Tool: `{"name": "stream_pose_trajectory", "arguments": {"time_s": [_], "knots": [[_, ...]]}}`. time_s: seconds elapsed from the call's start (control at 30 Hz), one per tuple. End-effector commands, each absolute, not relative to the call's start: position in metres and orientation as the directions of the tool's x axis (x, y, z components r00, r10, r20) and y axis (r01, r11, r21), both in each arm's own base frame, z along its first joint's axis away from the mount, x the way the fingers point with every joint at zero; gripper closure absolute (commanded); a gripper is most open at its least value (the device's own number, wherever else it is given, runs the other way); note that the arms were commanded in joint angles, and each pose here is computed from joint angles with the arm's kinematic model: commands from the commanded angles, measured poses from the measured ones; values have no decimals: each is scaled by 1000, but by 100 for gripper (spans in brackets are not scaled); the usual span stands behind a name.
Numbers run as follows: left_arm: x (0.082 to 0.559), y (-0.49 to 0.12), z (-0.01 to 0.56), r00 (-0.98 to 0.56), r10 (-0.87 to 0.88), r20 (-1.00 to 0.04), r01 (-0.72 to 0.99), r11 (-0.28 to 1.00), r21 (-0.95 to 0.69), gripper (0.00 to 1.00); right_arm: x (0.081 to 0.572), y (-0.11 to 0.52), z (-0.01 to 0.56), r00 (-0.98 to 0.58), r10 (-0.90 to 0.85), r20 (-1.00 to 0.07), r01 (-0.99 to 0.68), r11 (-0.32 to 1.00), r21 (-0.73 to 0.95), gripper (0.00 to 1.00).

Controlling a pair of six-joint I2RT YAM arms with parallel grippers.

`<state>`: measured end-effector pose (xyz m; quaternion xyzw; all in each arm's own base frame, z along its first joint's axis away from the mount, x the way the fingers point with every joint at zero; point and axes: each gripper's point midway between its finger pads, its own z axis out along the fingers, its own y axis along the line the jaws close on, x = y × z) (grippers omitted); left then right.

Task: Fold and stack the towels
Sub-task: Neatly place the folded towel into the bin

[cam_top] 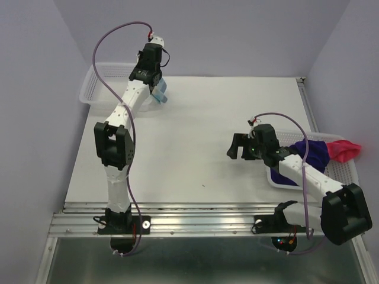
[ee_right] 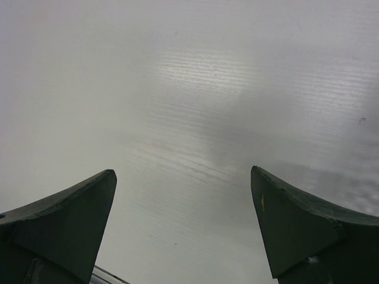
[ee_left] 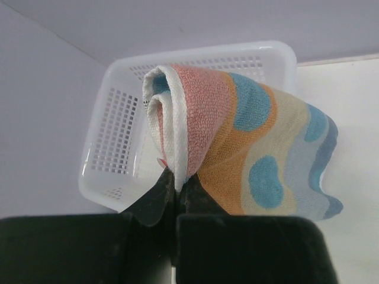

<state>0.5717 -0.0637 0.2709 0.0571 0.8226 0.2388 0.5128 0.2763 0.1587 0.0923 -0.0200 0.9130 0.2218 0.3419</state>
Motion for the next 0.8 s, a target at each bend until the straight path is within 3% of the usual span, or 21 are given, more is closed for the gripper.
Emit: {"name": "stream_pose_trajectory", "arguments": {"time_s": [0.0, 0.17, 0.5, 0.77], "knots": [[569, -47, 328, -393, 360, -846, -183, 871, 456, 100, 292, 162, 110, -716, 120, -688, -213, 901, 378, 0], [569, -29, 342, -371, 335, -866, -183, 888, 422, 100, 291, 162, 111, -715, 123, -688, -210, 901, 379, 0], [586, 38, 291, -455, 312, -834, -208, 873, 440, 100, 297, 161, 105, -724, 129, -678, -186, 909, 372, 0], [607, 46, 242, -459, 327, -826, -136, 893, 429, 100, 301, 156, 100, -720, 125, -682, -168, 923, 346, 0]]}}
